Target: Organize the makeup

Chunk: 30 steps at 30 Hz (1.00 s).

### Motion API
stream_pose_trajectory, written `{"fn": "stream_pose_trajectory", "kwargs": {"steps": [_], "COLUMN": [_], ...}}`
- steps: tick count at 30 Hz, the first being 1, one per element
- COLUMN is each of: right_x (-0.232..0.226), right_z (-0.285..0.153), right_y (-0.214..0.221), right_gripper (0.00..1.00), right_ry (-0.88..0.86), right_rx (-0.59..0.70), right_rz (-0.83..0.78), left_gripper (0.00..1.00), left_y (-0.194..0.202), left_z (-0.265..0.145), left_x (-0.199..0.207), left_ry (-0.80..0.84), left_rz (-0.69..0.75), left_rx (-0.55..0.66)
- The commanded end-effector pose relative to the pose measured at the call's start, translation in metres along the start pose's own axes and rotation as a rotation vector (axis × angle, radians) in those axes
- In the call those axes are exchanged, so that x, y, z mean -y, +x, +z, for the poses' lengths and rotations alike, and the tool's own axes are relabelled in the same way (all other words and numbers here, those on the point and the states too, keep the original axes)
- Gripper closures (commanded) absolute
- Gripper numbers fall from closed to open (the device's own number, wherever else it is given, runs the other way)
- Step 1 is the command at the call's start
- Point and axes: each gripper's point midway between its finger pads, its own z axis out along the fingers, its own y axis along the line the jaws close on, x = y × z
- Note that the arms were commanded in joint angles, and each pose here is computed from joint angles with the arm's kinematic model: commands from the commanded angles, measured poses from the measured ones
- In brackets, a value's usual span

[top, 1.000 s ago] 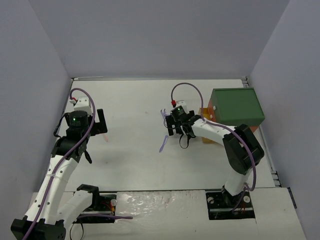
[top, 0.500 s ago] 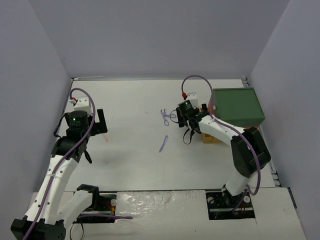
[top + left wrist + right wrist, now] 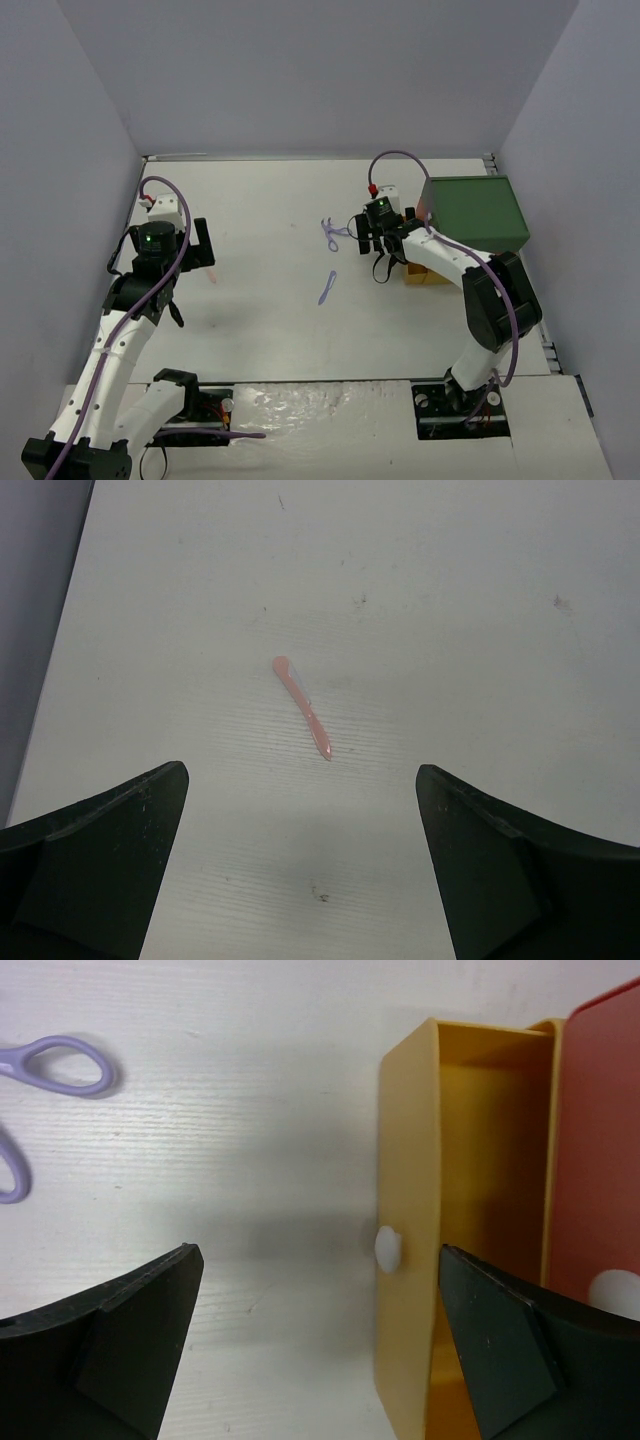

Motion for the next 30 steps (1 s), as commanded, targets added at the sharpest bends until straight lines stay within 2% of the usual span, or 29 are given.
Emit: {"fn": "stream_pose_trajectory", "kwargs": {"steps": [1, 11, 23, 30], "right_x": [-0.023, -0.049, -0.066, -0.055], "right_z": [-0.003, -0.016, -0.033, -0.07], "right_y": [-0.012, -0.022, -0.038, -0.073], "right_gripper": [0.0, 0.0, 0.0, 0.0], "right_ry": [-0.12, -0.247, -0.288, -0.239], "right_rx": [0.034, 0.052, 0.103, 0.233], "right_rz": [0.007, -0.012, -0.022, 0.029], "left_gripper": [0.03, 0.03, 0.03, 0.03], "left_y": [-0.037, -0.037, -0.037, -0.037], "left_z": [-0.01, -0.01, -0.011, -0.01], "left_x": [0.001, 0.002, 0.002, 0.002], "left_ry": [0.008, 0.012, 0.013, 0.01], "left_rz": [-0.042, -0.041, -0.042, -0.042], "left_rx": [0.1, 0.097, 0.099, 0.1]}}
